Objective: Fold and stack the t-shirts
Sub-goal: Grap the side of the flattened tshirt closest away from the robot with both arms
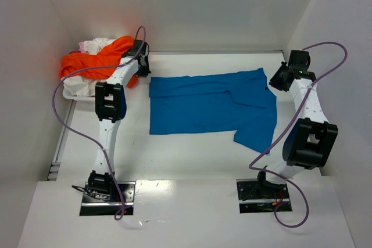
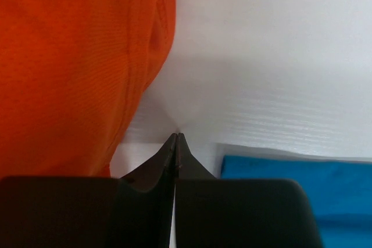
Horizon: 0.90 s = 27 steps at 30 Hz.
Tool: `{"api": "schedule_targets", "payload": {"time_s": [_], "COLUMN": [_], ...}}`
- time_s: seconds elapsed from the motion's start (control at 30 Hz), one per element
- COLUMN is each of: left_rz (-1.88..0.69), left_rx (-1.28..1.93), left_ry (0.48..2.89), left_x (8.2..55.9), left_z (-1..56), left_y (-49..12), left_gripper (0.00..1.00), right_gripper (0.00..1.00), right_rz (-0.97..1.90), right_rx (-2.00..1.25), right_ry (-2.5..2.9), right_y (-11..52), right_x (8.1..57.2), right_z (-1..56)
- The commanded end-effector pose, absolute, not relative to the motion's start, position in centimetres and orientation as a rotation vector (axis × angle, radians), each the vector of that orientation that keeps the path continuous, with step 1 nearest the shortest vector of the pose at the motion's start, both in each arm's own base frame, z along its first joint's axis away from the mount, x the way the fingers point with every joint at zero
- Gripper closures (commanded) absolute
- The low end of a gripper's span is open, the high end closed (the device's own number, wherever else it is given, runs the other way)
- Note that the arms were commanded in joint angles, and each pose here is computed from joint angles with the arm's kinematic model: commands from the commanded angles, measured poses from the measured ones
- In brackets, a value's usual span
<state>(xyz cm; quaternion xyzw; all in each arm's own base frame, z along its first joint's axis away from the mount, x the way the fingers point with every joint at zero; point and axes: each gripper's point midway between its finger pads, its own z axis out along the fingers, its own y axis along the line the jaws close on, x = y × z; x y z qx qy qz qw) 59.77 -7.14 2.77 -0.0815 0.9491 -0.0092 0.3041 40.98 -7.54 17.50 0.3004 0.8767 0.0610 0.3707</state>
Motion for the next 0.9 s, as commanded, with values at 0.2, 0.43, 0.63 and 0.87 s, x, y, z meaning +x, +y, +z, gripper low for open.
{"api": "schedule_targets", "payload": {"time_s": [0.2,0.43,0.63,0.87], "left_rz": [-0.194,-0.218,-0.246,-0.222], "left_rx": [-0.07,-0.016,0.031,0.025], "left_ry": [2.419,2.369,2.437,2.504], "left_x": [60.7,58.9,56.2,54.4], "left_z": [9.8,13.6,10.5,6.6], "left_y": [-10.2,-11.2,-12.5,-12.0], "left_gripper": [0.46,0.3,0.29,0.29], "right_gripper": [0.75,0.68,0.66,0.65], "right_rz": [0.129,0.13,0.13,0.131], "right_rx": [0.745,0.74,0.738,0.73], "right_ry": [2.173,2.159,2.153,2.133], "right_y": [-8.1,-8.0,-7.8,-7.7], "right_x": [40.5,39.9,39.3,39.1], "right_z": [21.0,21.4,21.5,22.3]}}
